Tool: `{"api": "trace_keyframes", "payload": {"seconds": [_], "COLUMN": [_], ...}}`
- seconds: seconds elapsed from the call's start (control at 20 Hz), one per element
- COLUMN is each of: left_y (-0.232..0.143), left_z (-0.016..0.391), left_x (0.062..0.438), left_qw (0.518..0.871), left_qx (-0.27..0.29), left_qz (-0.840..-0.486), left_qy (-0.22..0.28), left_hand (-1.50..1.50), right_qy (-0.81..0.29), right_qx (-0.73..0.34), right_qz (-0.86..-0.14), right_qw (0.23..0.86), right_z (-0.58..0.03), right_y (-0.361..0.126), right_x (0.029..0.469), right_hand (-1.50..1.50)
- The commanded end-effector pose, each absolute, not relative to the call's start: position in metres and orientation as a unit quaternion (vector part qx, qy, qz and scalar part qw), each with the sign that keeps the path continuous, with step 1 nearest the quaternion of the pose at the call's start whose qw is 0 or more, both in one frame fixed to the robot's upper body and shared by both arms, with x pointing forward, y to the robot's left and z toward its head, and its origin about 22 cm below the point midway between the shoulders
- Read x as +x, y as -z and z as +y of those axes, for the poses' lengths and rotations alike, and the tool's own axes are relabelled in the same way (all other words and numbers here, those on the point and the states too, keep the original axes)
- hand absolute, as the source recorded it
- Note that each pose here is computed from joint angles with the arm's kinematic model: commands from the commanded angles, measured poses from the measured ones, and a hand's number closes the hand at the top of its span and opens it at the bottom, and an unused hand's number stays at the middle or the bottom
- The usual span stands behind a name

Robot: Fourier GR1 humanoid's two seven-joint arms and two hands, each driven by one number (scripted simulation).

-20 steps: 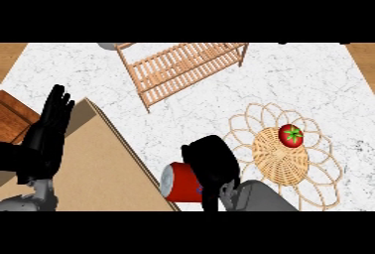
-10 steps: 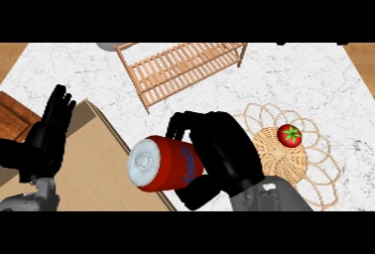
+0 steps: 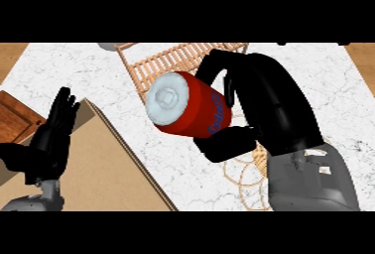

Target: Pick the can from the placemat and place it in the tiered shelf

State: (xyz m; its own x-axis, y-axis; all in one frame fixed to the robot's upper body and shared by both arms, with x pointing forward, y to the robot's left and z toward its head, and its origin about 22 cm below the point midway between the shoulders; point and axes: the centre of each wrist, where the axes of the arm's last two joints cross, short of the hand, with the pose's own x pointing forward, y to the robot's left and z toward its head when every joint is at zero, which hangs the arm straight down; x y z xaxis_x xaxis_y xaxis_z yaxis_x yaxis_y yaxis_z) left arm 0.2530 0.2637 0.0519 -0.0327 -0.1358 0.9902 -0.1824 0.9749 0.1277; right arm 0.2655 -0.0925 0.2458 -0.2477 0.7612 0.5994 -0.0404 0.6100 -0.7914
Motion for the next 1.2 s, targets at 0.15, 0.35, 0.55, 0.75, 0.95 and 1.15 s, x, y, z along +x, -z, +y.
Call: {"api": "trace_keyframes", "payload": {"seconds": [0.15, 0.35, 0.55, 0.75, 0.95, 1.15], "left_y": [-0.048, -0.059, -0.053, -0.044, -0.067, -0.052], "left_z": [0.250, 0.259, 0.265, 0.244, 0.263, 0.265], "left_x": [0.243, 0.259, 0.250, 0.257, 0.252, 0.252], "left_qw": [0.685, 0.681, 0.684, 0.684, 0.685, 0.688], "left_qx": [0.101, 0.107, 0.111, 0.102, 0.101, 0.101], "left_qz": [-0.721, -0.725, -0.721, -0.722, -0.721, -0.719], "left_qy": [-0.025, -0.015, -0.017, -0.011, -0.013, -0.011], "left_hand": [0.00, 0.00, 0.00, 0.00, 0.00, 0.00], "right_qy": [-0.319, -0.312, -0.286, -0.274, -0.262, -0.264], "right_qx": [-0.275, -0.267, -0.279, -0.269, -0.288, -0.273], "right_qz": [-0.715, -0.715, -0.720, -0.731, -0.736, -0.742], "right_qw": [0.559, 0.565, 0.567, 0.564, 0.553, 0.553], "right_z": [-0.091, -0.113, -0.094, -0.091, -0.088, -0.085], "right_y": [-0.247, -0.249, -0.225, -0.206, -0.184, -0.174], "right_x": [0.301, 0.335, 0.368, 0.383, 0.415, 0.432], "right_hand": [1.50, 1.50, 1.50, 1.50, 1.50, 1.50]}}
